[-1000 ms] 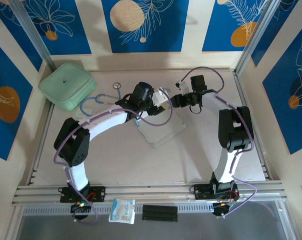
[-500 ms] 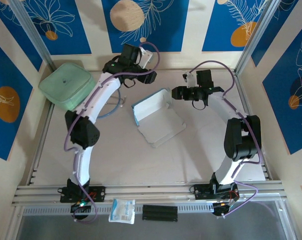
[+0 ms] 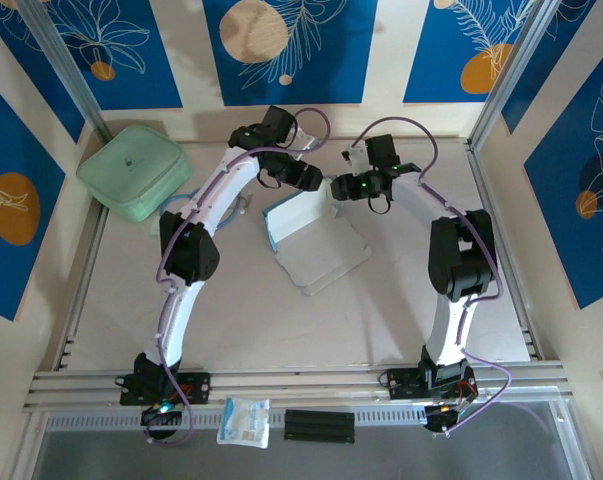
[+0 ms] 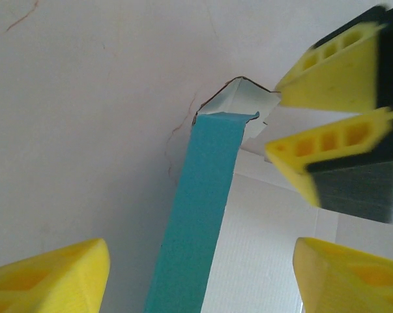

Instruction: Fold the paper box

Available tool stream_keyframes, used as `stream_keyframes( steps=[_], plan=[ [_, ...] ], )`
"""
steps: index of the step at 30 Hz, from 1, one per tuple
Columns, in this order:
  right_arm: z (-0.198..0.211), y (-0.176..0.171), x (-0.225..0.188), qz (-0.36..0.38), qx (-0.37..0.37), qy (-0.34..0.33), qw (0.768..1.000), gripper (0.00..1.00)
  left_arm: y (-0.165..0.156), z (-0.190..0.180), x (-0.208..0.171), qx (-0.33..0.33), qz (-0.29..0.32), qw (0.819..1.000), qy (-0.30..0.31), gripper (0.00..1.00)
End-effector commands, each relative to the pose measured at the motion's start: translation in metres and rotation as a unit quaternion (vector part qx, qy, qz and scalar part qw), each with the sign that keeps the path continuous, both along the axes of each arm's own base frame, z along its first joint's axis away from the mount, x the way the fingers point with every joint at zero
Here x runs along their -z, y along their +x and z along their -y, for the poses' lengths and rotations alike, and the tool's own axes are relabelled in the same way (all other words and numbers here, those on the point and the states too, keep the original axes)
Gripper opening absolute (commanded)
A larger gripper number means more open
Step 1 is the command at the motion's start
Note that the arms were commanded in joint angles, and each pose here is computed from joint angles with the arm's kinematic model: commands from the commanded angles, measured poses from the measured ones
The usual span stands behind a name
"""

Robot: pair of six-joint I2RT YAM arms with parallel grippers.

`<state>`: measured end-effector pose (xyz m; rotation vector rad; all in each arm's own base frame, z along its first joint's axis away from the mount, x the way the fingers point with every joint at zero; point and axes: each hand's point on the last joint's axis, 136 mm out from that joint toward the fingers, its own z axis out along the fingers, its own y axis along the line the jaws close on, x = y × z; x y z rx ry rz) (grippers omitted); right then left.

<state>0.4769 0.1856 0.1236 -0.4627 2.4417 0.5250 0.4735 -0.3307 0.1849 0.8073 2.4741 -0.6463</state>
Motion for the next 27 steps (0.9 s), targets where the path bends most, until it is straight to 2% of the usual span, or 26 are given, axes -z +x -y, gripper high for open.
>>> stream_keyframes(
  steps=[1,5,9,16,22,27],
  plan=[
    [0.001,0.006,0.004,0.022,-0.016,-0.048,0.998,0.43,0.003,-0.003,0.002,-0.006,-0.02,1.0,-0.017,0.74],
    [0.001,0.007,0.011,0.037,-0.024,-0.072,0.996,0.32,0.001,-0.003,0.002,-0.002,-0.034,0.999,-0.03,0.74],
    [0.001,0.003,0.019,0.042,-0.027,-0.089,0.995,0.15,-0.002,-0.005,-0.001,0.0,-0.036,0.999,-0.03,0.74],
    [-0.002,-0.015,0.031,0.039,-0.005,-0.083,0.996,0.11,-0.01,-0.011,-0.012,0.002,-0.035,0.999,-0.023,0.74],
    [-0.014,-0.027,0.029,0.022,0.034,-0.075,0.996,0.11,-0.017,-0.033,-0.03,-0.012,-0.019,1.0,0.004,0.74],
    [-0.017,-0.038,0.031,0.023,0.061,-0.081,0.995,0.09,-0.035,-0.037,-0.039,-0.001,-0.03,1.0,0.001,0.75]
  ],
)
